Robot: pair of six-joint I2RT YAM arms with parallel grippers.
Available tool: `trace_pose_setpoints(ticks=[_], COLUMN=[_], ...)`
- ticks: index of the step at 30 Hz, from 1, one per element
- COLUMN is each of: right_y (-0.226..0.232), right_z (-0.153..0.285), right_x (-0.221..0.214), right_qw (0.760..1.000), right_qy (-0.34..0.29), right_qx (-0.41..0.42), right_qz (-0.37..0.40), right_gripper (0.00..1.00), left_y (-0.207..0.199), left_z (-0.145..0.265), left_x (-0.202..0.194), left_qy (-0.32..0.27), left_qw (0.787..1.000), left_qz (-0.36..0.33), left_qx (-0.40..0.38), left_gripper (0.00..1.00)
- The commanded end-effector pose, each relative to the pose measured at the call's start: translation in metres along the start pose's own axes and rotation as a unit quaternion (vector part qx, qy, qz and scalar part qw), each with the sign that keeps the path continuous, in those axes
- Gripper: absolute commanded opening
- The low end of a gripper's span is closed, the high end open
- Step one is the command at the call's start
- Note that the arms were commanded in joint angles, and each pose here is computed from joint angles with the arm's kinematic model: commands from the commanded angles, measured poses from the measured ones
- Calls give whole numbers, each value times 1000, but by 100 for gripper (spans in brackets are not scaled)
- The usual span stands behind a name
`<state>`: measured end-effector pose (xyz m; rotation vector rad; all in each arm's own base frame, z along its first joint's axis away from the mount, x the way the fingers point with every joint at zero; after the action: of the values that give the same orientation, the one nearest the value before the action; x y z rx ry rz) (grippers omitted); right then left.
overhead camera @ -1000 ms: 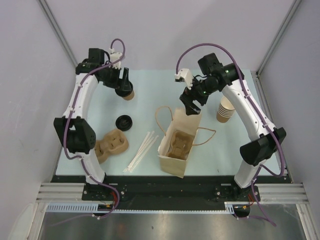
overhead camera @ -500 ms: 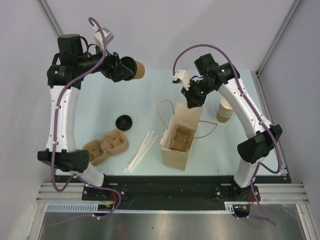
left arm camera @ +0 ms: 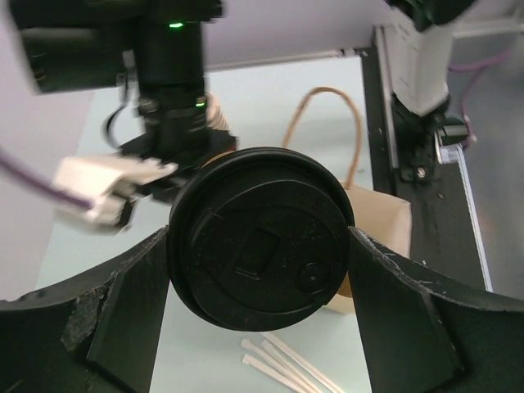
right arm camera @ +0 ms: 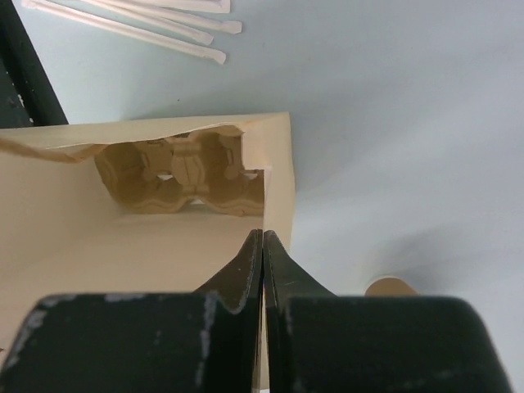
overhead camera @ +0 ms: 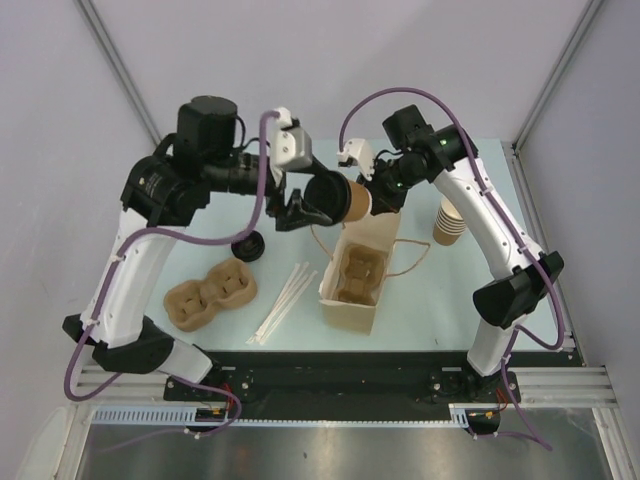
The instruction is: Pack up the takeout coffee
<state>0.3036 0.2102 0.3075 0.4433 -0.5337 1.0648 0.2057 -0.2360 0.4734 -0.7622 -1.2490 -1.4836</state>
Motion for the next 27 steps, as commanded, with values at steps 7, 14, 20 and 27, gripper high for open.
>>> trace_pose_setpoints(ticks=[7, 14, 20, 27], right_y=[17, 21, 23, 29], right_z=[20, 25, 28, 25], right_x=[13, 19, 24, 20], right_qw=[1000, 999, 997, 997], right_qy=[-23, -36, -51, -46], right_qx=[-14, -24, -30, -14], right_qz=[2, -14, -47, -58], right_gripper=[0, 0, 0, 0], left_y=[-39, -46, -61, -61], left_z=[-21, -50, -75, -100], left_x=[-21, -54, -63, -97], left_qy=[64, 131, 154, 213], left_qw=[993, 987, 982, 973], left_qz=[-88, -68, -79, -55], left_qx=[-51, -62, -74, -71], left_gripper=[23, 21, 20, 20])
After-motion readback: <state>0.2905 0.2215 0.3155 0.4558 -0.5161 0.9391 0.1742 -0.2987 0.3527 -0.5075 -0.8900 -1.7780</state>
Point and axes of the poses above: each gripper's point midway between its finger pads, its own z axis back along the fingers, its own y axis along the line the jaws close on, x = y × z, the point moved 4 cm from there along z, back along the fingers, and after that the axes turned 9 degrees about -z, right-handed, at the moved point
